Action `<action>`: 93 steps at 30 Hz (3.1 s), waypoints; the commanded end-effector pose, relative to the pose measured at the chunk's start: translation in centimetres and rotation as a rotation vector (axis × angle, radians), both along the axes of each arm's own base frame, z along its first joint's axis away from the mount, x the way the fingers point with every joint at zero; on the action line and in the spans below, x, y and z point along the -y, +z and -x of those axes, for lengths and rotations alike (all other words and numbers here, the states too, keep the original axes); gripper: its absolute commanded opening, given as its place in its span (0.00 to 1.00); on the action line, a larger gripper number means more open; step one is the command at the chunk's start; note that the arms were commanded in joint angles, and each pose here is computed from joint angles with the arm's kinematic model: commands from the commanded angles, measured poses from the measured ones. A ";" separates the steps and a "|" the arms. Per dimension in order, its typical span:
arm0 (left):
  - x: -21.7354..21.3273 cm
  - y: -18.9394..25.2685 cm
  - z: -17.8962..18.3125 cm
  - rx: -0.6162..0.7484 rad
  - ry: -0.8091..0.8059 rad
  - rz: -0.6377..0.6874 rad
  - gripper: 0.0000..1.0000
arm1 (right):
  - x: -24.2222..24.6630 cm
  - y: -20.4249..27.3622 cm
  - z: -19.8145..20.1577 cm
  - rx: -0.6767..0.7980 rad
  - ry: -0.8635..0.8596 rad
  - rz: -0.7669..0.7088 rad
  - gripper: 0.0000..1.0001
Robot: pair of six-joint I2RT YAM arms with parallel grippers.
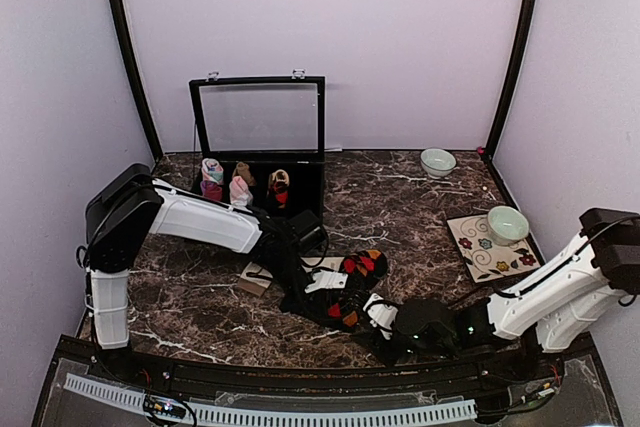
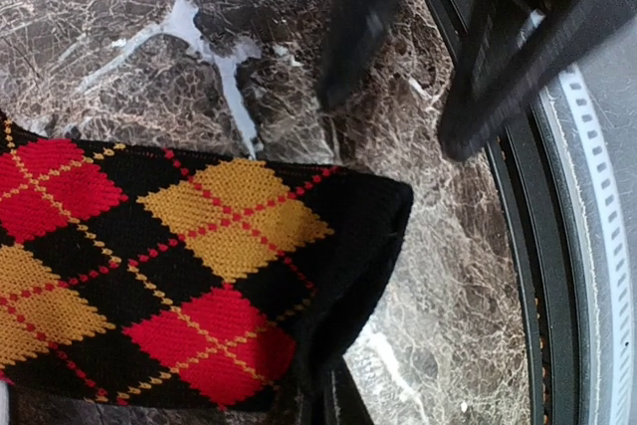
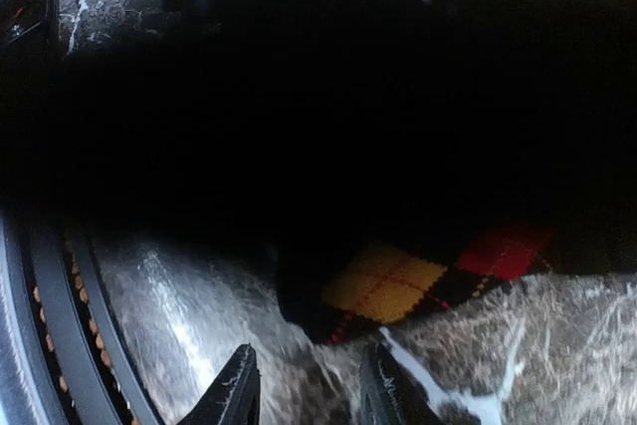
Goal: Roll the socks
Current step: Roll the sock at the center of the board.
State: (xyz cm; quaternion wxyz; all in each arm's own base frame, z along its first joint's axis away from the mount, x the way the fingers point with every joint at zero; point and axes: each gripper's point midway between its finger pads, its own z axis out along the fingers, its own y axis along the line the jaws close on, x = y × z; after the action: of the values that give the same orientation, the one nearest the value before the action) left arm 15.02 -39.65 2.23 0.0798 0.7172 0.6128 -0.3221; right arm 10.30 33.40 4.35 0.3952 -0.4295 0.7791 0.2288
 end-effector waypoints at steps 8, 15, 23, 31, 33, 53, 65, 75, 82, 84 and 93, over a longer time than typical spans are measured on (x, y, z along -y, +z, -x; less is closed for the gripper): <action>-1.4 -1.3 0.6 -0.064 -0.019 -0.088 0.00 | -4.4 0.6 -0.4 0.131 0.051 0.000 0.33; -1.4 -1.2 0.6 -0.072 -0.015 -0.089 0.00 | -3.8 0.0 -1.6 0.157 -0.030 -0.005 0.26; -1.7 -0.6 1.1 -0.085 -0.025 -0.081 0.01 | -2.1 -1.3 -2.0 0.100 -0.122 -0.079 0.20; -1.3 -0.1 1.0 -0.090 -0.016 -0.067 0.12 | -1.5 -2.1 -1.8 0.057 -0.139 -0.099 0.00; -1.2 0.0 0.9 -0.084 -0.011 -0.065 0.18 | -1.4 -2.1 -1.7 0.047 -0.142 -0.106 0.00; -4.0 5.3 -2.5 0.161 0.127 0.063 0.56 | 0.0 -4.0 -0.9 -0.250 -0.185 -0.164 0.00; -3.4 6.1 0.7 0.331 -0.077 0.104 0.50 | 3.9 -7.7 -1.5 -0.575 -0.383 -0.127 0.00; 0.1 5.7 2.7 0.361 -0.191 0.151 0.44 | 4.0 -9.3 -0.6 -0.686 -0.391 -0.057 0.00; 0.0 3.3 2.0 0.417 -0.217 0.131 0.41 | 3.9 -9.5 -0.3 -0.706 -0.375 -0.030 0.00; 0.1 2.8 1.8 0.430 -0.222 0.125 0.41 | 3.9 -9.7 -0.2 -0.714 -0.376 -0.021 0.00; 0.5 1.5 0.7 0.488 -0.217 0.120 0.40 | 3.9 -9.7 0.2 -0.734 -0.359 -0.015 0.00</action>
State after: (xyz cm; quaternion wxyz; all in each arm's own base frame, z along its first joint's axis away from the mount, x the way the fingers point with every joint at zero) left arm 14.08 -40.13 4.02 0.2197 0.8240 0.4845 -0.1950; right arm 12.98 34.58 1.16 0.2217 -0.1620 0.8704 0.4086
